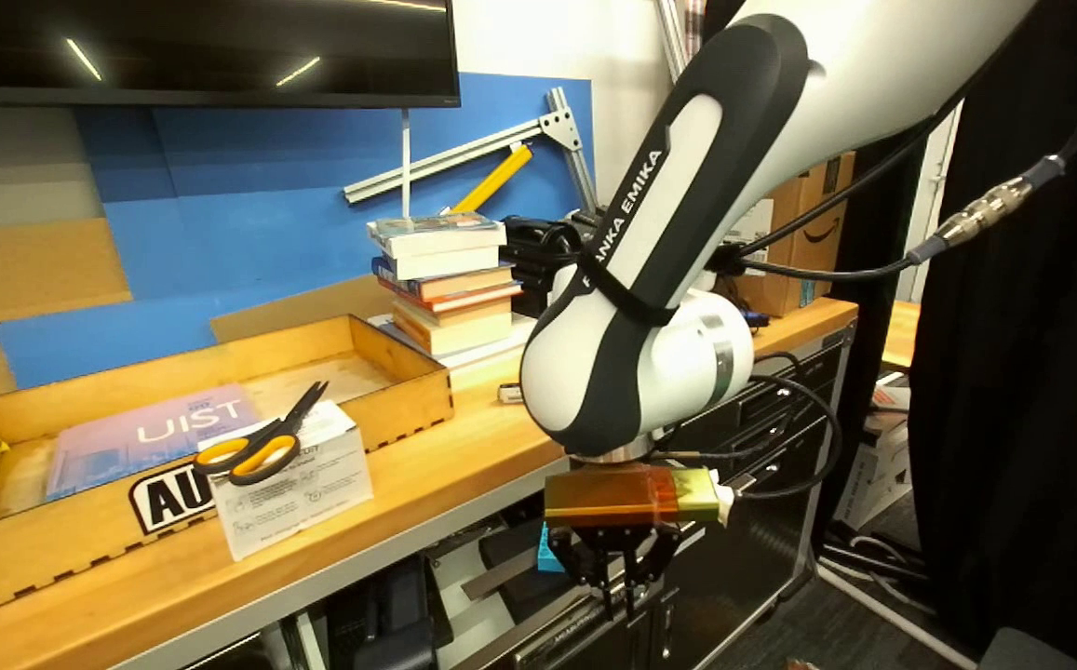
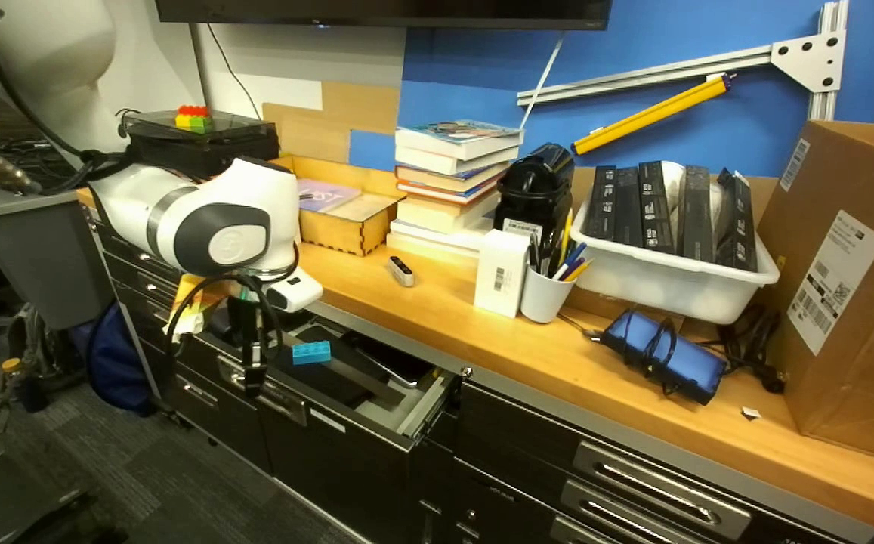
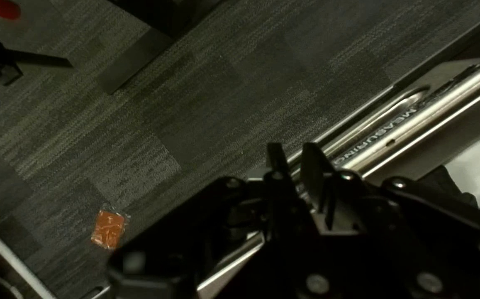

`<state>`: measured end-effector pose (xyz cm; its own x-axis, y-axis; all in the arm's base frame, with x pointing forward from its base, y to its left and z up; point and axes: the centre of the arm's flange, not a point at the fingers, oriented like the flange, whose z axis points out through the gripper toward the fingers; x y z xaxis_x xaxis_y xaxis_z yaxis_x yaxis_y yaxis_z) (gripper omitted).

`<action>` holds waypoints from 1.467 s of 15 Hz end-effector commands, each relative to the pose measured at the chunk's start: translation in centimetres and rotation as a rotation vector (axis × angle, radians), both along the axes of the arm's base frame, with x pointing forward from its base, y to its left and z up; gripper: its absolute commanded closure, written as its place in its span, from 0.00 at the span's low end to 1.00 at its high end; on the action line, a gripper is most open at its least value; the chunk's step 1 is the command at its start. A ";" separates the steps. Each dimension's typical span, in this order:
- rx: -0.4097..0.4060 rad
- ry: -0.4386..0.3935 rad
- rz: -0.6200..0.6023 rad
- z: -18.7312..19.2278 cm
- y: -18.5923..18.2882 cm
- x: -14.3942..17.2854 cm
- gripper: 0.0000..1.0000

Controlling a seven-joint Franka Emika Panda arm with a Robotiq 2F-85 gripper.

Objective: Put the blue block inside the open drawer then close the drawer

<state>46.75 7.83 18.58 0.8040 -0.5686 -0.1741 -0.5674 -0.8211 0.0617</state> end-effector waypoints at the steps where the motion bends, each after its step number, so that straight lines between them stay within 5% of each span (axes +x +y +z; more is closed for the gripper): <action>1: -0.058 -0.102 0.011 0.1 2.1 4.2 1.00; 9: -0.158 -0.302 -0.003 0.5 4.6 10.5 1.00; 15: -0.203 -0.388 0.000 1.6 6.0 9.9 0.99; 16: -0.191 -0.375 0.009 2.5 6.6 9.2 0.74; 19: -0.129 -0.378 0.063 6.9 7.9 7.6 0.60; 22: -0.013 -0.401 0.138 13.6 10.0 6.7 0.34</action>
